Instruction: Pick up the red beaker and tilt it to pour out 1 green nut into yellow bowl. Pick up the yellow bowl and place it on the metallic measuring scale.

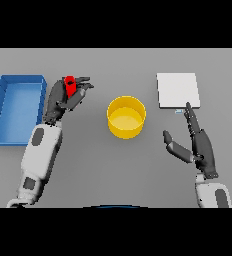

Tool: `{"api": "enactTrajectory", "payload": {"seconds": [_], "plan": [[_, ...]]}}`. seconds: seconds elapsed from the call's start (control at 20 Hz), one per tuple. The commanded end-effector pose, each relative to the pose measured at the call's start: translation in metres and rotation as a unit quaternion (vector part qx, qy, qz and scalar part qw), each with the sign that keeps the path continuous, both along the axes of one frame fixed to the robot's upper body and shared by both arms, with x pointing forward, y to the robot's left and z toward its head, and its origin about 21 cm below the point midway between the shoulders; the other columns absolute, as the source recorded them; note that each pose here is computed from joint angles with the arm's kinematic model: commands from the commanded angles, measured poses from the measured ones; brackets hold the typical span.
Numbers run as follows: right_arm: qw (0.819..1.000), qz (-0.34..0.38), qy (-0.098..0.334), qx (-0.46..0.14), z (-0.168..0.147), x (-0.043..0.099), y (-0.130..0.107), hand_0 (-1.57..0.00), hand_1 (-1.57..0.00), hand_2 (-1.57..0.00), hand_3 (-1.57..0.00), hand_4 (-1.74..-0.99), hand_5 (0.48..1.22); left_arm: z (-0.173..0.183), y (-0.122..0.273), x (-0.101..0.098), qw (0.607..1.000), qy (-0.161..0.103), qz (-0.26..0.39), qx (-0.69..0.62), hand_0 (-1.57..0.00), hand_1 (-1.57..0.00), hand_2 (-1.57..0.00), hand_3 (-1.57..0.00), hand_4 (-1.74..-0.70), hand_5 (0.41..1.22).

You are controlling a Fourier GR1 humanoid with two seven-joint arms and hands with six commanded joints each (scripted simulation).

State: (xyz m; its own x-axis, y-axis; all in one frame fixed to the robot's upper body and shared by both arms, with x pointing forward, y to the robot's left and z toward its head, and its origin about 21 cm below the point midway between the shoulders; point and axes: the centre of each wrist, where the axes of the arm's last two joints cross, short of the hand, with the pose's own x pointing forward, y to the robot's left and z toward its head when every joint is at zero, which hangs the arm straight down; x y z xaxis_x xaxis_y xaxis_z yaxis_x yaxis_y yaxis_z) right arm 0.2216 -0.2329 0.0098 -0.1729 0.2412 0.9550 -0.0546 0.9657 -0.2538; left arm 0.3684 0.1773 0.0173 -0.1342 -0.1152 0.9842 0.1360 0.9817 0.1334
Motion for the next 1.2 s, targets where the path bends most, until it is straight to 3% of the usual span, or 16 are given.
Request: {"api": "enactTrajectory", "payload": {"seconds": [0.0, 0.25, 0.35, 0.55, 0.8, 1.0, 1.1, 1.15], "plan": [[1.000, -0.003, -0.007, -0.007, 0.001, 0.000, 0.001, 0.00, 0.00, 0.00, 0.00, -1.219, 0.653, 0.003, 0.000, 0.001, 1.000, 0.000, -0.004, 0.013, -1.56, -1.56, -1.56, -1.55, -1.72, 1.130], [1.000, -0.003, -0.014, -0.015, 0.004, 0.005, -0.001, 0.00, 0.00, 0.00, 0.00, -1.219, 0.661, 0.016, 0.004, 0.011, 0.998, -0.002, -0.016, 0.060, -1.56, -1.56, -1.56, -1.55, -1.72, 1.139], [1.000, -0.002, -0.010, -0.020, 0.001, 0.003, 0.003, 0.00, 0.00, 0.00, 0.00, -1.210, 0.664, 0.023, 0.005, 0.012, 0.993, -0.021, -0.030, 0.111, -1.56, -1.56, -1.56, -1.56, -1.73, 1.134], [1.000, -0.004, -0.006, -0.023, 0.005, 0.000, 0.002, 0.00, 0.00, 0.00, 0.00, -1.190, 0.658, 0.045, -0.003, 0.021, 0.968, -0.028, -0.065, 0.242, -1.57, -1.57, -1.57, -1.57, -1.74, 1.120], [1.000, -0.005, 0.007, -0.022, 0.006, 0.004, 0.000, 0.00, 0.00, 0.00, 0.00, -1.178, 0.667, 0.073, -0.029, 0.026, 0.912, -0.049, -0.112, 0.391, -1.57, -1.57, -1.57, -1.57, -1.74, 1.139], [1.000, 0.004, 0.001, -0.012, 0.007, 0.000, 0.003, 0.00, 0.00, 0.00, 0.00, -1.183, 0.673, 0.079, -0.050, 0.025, 0.837, -0.074, -0.139, 0.525, -1.57, -1.57, -1.57, -1.57, -1.74, 1.183], [1.000, -0.001, 0.011, -0.006, 0.010, 0.002, 0.007, 0.00, 0.00, 0.00, 0.00, -1.187, 0.676, 0.083, -0.063, 0.028, 0.797, -0.073, -0.151, 0.580, -1.57, -1.57, -1.57, -1.57, -1.74, 1.197], [1.000, -0.003, 0.010, -0.007, 0.010, 0.001, 0.004, 0.00, 0.00, 0.00, 0.00, -1.191, 0.675, 0.083, -0.068, 0.027, 0.771, -0.076, -0.163, 0.611, -1.57, -1.57, -1.57, -1.57, -1.69, 1.202]]}}
